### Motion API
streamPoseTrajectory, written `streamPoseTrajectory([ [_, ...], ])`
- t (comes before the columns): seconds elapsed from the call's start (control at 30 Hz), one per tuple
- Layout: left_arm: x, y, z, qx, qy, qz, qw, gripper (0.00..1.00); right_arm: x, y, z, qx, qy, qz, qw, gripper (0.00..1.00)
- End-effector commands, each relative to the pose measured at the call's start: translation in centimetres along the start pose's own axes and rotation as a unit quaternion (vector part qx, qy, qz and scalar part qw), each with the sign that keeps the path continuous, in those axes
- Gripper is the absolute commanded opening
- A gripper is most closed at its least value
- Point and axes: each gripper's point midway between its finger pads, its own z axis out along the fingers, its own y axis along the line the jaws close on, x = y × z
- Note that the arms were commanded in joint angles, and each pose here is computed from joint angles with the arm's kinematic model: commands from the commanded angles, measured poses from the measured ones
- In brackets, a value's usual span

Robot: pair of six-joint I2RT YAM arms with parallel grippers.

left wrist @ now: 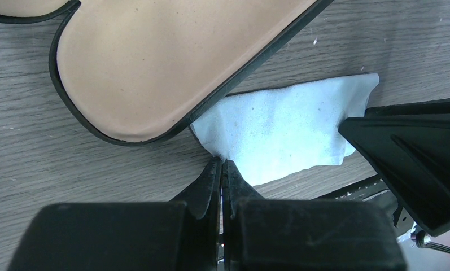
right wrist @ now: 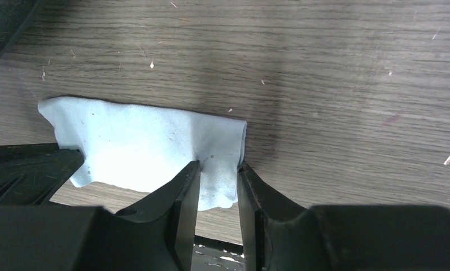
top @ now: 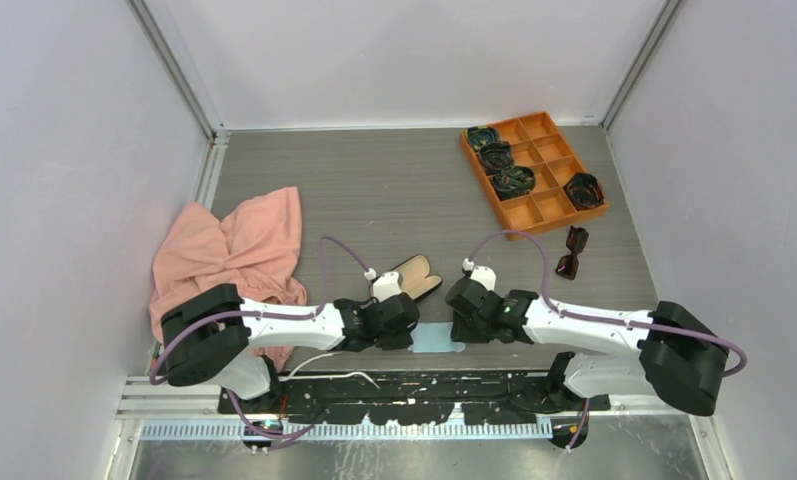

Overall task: Organize the sunglasses
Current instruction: Pick up the glasses cleaning cloth from the center of the board.

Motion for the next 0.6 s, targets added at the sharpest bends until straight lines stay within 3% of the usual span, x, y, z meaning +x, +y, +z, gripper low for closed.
streamPoseTrajectory([
  [0.0, -0.8, -0.6, -0.4, 0.013, -0.021, -0.006, 1.000, 0.00, 1.2, -2.5, 0.8, 0.059, 0.013, -0.022, 0.998, 0.36],
  [0.27, -1.0, -0.1, -0.7, 0.012, -0.030, -0.012, 0.999, 0.00, 1.8, -3.1, 1.4, 0.123, 0.018, -0.049, 0.991, 0.35],
  [0.57, -1.4, 1.1, -1.5, 0.006, -0.044, -0.023, 0.999, 0.00, 0.7, -2.4, 0.4, 0.096, -0.017, -0.032, 0.995, 0.41],
])
